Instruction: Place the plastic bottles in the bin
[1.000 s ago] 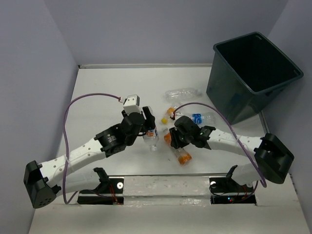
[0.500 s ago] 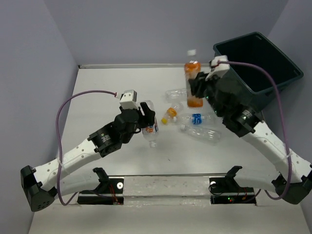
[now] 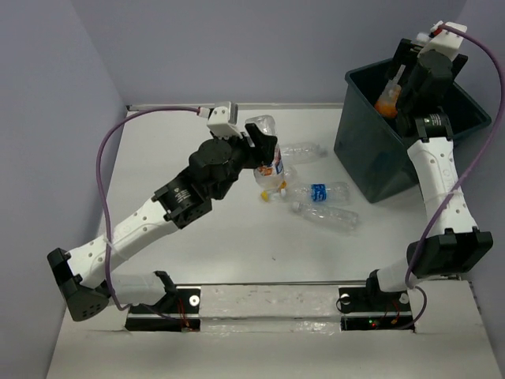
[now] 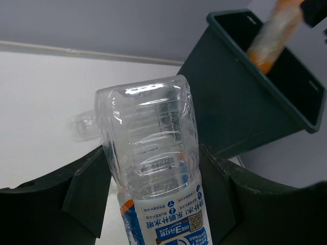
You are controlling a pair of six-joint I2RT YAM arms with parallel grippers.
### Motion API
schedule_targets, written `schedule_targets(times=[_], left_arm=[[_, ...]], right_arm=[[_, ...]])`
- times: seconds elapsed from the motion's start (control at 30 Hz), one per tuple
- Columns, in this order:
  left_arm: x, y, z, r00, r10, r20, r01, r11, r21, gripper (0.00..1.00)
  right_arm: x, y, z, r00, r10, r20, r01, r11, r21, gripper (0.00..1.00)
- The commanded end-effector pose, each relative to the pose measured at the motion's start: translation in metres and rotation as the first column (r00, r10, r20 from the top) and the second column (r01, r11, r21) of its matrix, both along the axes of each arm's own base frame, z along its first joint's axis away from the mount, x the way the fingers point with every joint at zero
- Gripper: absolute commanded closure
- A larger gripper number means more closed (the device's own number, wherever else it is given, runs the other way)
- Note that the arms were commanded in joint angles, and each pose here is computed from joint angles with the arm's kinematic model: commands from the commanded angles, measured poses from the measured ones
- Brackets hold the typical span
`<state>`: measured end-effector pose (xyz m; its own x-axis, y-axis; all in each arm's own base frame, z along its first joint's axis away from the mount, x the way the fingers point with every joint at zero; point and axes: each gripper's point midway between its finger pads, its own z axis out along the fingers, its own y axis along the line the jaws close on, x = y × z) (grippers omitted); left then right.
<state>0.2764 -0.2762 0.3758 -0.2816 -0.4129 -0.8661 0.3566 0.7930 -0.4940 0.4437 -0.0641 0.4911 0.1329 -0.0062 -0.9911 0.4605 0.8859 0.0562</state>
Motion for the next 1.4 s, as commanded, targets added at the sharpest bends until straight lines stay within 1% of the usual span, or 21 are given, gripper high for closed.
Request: schedule_targets(times=[0.0, 0.03, 0.1, 0.2, 0.23, 0.27, 0.3, 0.37, 0.4, 0.47, 0.5, 0.53, 0.6, 0.7, 0.8, 0.93, 1.13, 1.23, 1.27, 1.33, 1.37], left_arm=[[0.013, -0.014, 0.075, 0.987, -0.002, 0.162, 0.017, 0.996, -0.088, 0.55], [0.02, -0.022, 0.077, 0.985, -0.004, 0.172, 0.018, 0.996, -0.082, 0.55], [0.023, -0.028, 0.11, 0.967, 0.004, 0.253, 0.031, 0.991, -0.132, 0.55], [0.033, -0.047, 0.142, 0.948, -0.002, 0.319, 0.06, 0.984, -0.17, 0.55], [0.036, -0.051, 0.15, 0.944, -0.001, 0.331, 0.063, 0.982, -0.178, 0.55], [0.041, -0.063, 0.163, 0.936, -0.011, 0.351, 0.084, 0.977, -0.194, 0.55], [0.043, -0.07, 0.168, 0.933, -0.022, 0.36, 0.101, 0.974, -0.201, 0.55], [0.044, -0.088, 0.181, 0.92, -0.065, 0.386, 0.159, 0.963, -0.217, 0.55], [0.045, -0.094, 0.183, 0.92, -0.074, 0.386, 0.173, 0.958, -0.229, 0.55], [0.046, -0.103, 0.189, 0.91, -0.097, 0.403, 0.209, 0.946, -0.246, 0.55], [0.044, -0.105, 0.191, 0.904, -0.107, 0.415, 0.226, 0.942, -0.249, 0.55], [0.04, -0.11, 0.191, 0.896, -0.133, 0.425, 0.257, 0.933, -0.251, 0.54], [0.037, -0.115, 0.192, 0.887, -0.155, 0.436, 0.288, 0.922, -0.258, 0.54], [0.031, -0.127, 0.187, 0.873, -0.216, 0.437, 0.351, 0.901, -0.255, 0.54], [0.025, -0.135, 0.182, 0.865, -0.26, 0.429, 0.398, 0.876, -0.272, 0.54], [0.018, -0.146, 0.169, 0.852, -0.322, 0.413, 0.454, 0.846, -0.278, 0.54], [0.016, -0.155, 0.149, 0.846, -0.367, 0.387, 0.484, 0.833, -0.269, 0.54], [0.016, -0.158, 0.14, 0.845, -0.379, 0.376, 0.49, 0.831, -0.263, 0.49], [0.016, -0.158, 0.137, 0.846, -0.383, 0.371, 0.49, 0.833, -0.257, 0.39], [0.017, -0.152, 0.139, 0.852, -0.363, 0.378, 0.47, 0.847, -0.247, 0.21], [0.019, -0.148, 0.138, 0.861, -0.344, 0.376, 0.449, 0.861, -0.239, 0.13]], right_arm=[[-0.01, 0.012, 0.009, 0.996, 0.085, -0.009, -0.085, 0.996, 0.002, 0.0], [-0.014, 0.016, 0.011, 0.994, 0.114, -0.001, -0.114, 0.993, 0.02, 0.0], [-0.032, 0.033, 0.021, 0.978, 0.207, 0.037, -0.21, 0.975, 0.07, 0.0], [-0.052, 0.066, 0.012, 0.923, 0.377, 0.081, -0.385, 0.908, 0.163, 0.04], [-0.078, 0.094, 0.027, 0.843, 0.521, 0.134, -0.537, 0.832, 0.142, 0.05], [-0.089, 0.112, 0.026, 0.781, 0.606, 0.15, -0.624, 0.769, 0.142, 0.05], [-0.112, 0.149, 0.017, 0.623, 0.769, 0.143, -0.782, 0.616, 0.095, 0.05], [-0.134, 0.181, 0.003, 0.456, 0.884, 0.107, -0.89, 0.449, 0.082, 0.04], [-0.147, 0.199, -0.014, 0.338, 0.938, 0.077, -0.938, 0.329, 0.109, 0.03], [-0.168, 0.211, -0.017, 0.24, 0.966, 0.099, -0.966, 0.227, 0.124, 0.02], [-0.171, 0.212, -0.025, 0.239, 0.965, 0.107, -0.962, 0.221, 0.159, 0.02], [-0.177, 0.219, -0.035, 0.187, 0.973, 0.131, -0.969, 0.161, 0.189, 0.02], [-0.192, 0.225, -0.035, 0.117, 0.983, 0.145, -0.983, 0.093, 0.161, 0.01], [-0.194, 0.229, -0.042, 0.089, 0.985, 0.146, -0.981, 0.061, 0.184, 0.0], [-0.186, 0.229, -0.05, 0.099, 0.985, 0.142, -0.974, 0.067, 0.217, 0.0], [-0.181, 0.232, -0.056, 0.073, 0.986, 0.147, -0.969, 0.036, 0.244, 0.0], [-0.177, 0.234, -0.043, 0.069, 0.983, 0.169, -0.973, 0.029, 0.231, 0.08], [-0.169, 0.234, -0.037, 0.095, 0.978, 0.185, -0.971, 0.05, 0.233, 0.2], [-0.164, 0.233, -0.038, 0.111, 0.975, 0.19, -0.968, 0.063, 0.245, 0.33], [-0.153, 0.227, -0.037, 0.174, 0.962, 0.212, -0.958, 0.115, 0.264, 0.5], [-0.15, 0.226, -0.037, 0.193, 0.956, 0.219, -0.954, 0.13, 0.272, 0.56]])
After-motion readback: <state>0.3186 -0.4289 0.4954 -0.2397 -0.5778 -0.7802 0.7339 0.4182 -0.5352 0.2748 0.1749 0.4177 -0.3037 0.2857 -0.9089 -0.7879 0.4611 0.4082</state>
